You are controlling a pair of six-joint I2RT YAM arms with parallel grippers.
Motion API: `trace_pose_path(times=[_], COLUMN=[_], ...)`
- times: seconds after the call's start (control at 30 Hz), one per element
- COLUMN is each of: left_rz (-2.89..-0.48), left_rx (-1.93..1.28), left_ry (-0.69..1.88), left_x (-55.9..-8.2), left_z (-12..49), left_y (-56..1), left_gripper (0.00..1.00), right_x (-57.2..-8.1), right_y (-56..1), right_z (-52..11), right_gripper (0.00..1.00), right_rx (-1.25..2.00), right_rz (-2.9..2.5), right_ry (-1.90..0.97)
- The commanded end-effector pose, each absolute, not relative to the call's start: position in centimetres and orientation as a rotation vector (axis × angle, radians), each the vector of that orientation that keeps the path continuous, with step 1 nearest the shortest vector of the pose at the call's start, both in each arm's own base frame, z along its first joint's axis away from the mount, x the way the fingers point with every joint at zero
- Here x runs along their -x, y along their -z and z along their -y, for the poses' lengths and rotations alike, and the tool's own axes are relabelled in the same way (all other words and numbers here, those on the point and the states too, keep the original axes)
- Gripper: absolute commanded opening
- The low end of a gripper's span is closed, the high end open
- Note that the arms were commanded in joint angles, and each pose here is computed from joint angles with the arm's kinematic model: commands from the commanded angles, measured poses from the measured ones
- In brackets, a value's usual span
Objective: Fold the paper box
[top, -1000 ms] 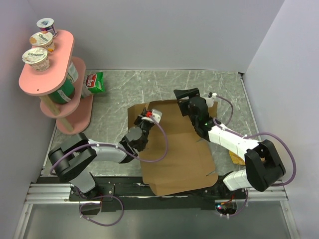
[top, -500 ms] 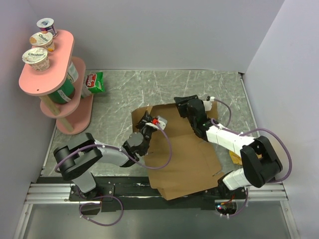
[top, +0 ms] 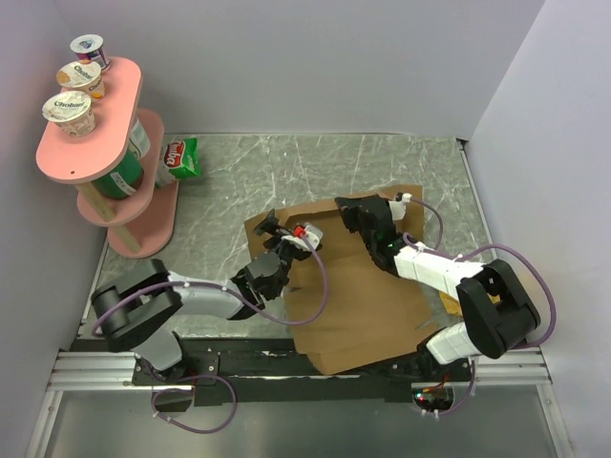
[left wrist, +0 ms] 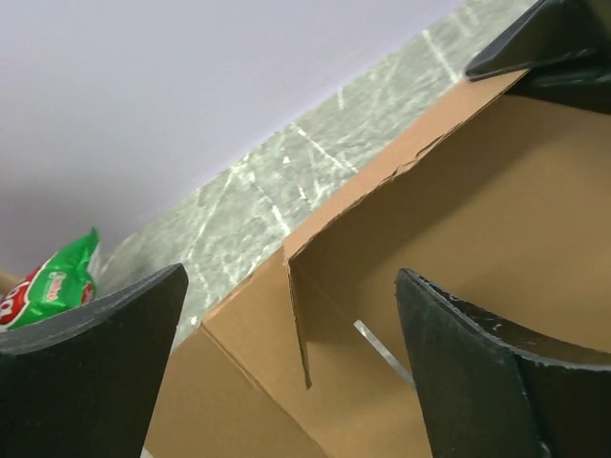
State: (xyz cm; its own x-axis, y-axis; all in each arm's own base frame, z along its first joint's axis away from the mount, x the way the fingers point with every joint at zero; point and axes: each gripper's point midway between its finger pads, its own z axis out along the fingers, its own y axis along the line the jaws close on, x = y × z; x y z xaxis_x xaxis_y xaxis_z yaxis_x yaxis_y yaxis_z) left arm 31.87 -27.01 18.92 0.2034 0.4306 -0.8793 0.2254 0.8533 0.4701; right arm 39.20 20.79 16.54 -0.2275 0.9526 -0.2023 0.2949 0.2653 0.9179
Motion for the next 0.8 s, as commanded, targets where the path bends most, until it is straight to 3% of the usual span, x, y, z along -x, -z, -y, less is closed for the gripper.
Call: trace_pose_path(times=[0.0, 0.03, 0.17, 0.33, 0.43, 0.67, 0.77], left_rz=[-1.375, -1.403, -1.497, -1.655, -1.718, -1.921, -1.977], left_rx=[-0.548, -0.545, -0.567, -0.268, -0.143, -0.047, -0.034], left_ry=[0.016, 0.05, 0.285, 0.54, 0.628, 0.759, 0.798], left_x=[-30.5, -29.9, -27.7, -27.4, -26.2, -24.9, -25.2], left_z=[28.3, 27.9, 28.0, 24.5, 23.5, 25.2, 26.7], left_y=[-22.1, -22.5, -24.3, -26.9, -25.3, -17.4, -15.6], left_gripper=[0.96, 0.96, 0.96, 0.98, 0.97, 0.8, 0.78], right_x=[-40.0, -40.2, -40.9, -41.5, -41.8, -41.7, -41.1], right_y=[-19.0, -19.3, -21.5, -24.3, -24.4, -23.7, -23.3], right_z=[-20.1, -20.2, -20.0, -19.5, -19.4, -19.2, -18.5], right_gripper=[0.09, 0.0, 0.0, 0.0, 0.0, 0.0, 0.0], right_rx=[-1.159, -1.157, -1.112, -1.018, -0.998, -0.989, -0.998], right_rz=[-1.559, -1.541, -1.442, -1.275, -1.231, -1.253, -1.281], right_ry=[-1.059, -1.072, -1.124, -1.177, -1.19, -1.146, -1.092])
